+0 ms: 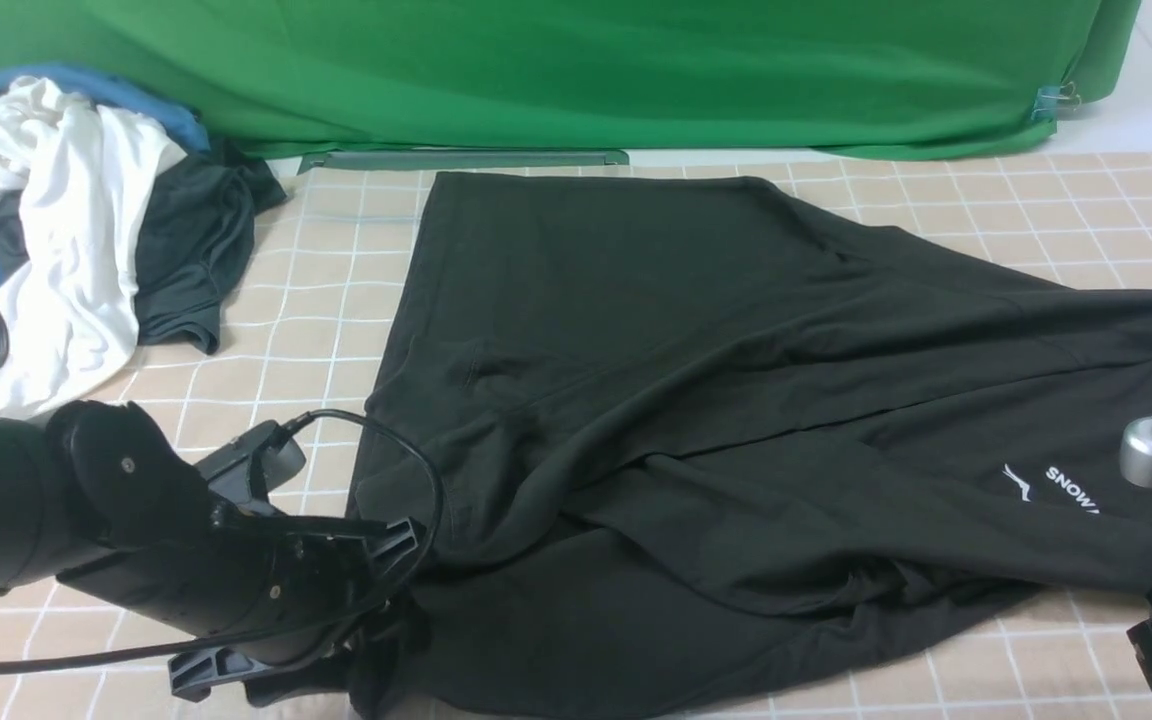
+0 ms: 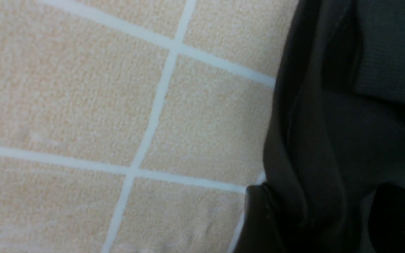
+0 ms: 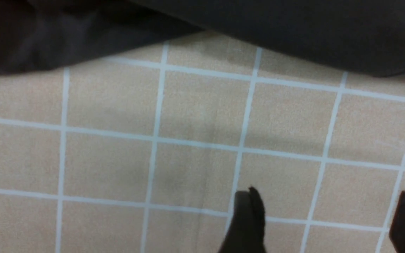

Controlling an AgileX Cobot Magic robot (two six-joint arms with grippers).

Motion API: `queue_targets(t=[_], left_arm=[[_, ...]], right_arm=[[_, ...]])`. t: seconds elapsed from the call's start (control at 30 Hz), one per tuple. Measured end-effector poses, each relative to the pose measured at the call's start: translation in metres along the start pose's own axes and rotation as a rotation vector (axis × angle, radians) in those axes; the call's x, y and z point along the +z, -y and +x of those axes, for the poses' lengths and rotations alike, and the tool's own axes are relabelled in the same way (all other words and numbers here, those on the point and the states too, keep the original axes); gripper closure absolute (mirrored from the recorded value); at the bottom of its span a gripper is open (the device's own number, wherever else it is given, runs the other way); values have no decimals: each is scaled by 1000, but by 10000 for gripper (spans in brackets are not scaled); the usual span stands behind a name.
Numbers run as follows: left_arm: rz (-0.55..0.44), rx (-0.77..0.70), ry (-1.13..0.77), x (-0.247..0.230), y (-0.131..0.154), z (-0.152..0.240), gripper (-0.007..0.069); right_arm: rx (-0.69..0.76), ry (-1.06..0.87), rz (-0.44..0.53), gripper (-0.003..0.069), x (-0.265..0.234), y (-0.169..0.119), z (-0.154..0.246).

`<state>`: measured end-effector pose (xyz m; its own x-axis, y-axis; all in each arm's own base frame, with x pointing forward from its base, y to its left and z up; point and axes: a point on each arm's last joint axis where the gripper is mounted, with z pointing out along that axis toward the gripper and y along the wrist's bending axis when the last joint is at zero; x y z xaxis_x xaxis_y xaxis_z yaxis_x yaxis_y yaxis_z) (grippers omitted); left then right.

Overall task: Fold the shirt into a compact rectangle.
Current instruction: 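Grasp the near edge of the shirt at its hem and shoulder corners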

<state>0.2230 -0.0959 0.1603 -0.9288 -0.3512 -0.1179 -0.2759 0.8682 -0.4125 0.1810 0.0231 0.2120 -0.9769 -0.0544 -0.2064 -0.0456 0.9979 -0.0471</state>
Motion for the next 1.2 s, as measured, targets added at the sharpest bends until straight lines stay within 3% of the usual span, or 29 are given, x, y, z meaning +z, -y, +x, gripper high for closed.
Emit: queue_targets(t=[0.37, 0.43, 0.57, 0.63, 1.0, 1.1, 1.2], left_arm=[[-7, -14, -31, 12, 0, -3, 258], [-10, 2, -38, 12, 0, -3, 300], [-24, 22, -46, 14, -2, -4, 511], [-24, 30, -46, 13, -3, -4, 575], [8, 129, -3, -35, 3, 12, 603], [21, 150, -2, -47, 4, 18, 603], [19, 166, 1, -53, 3, 21, 603]], right_arm=[[-2, 0, -1, 128, 0, 0, 0], [-2, 0, -1, 128, 0, 0, 0], [-2, 0, -1, 128, 0, 0, 0], [-3, 0, -1, 128, 0, 0, 0], [-19, -7, 1, 134, 0, 0, 1], [-23, -13, 3, 230, 0, 0, 1], [-27, -22, 14, 407, 0, 2, 2]])
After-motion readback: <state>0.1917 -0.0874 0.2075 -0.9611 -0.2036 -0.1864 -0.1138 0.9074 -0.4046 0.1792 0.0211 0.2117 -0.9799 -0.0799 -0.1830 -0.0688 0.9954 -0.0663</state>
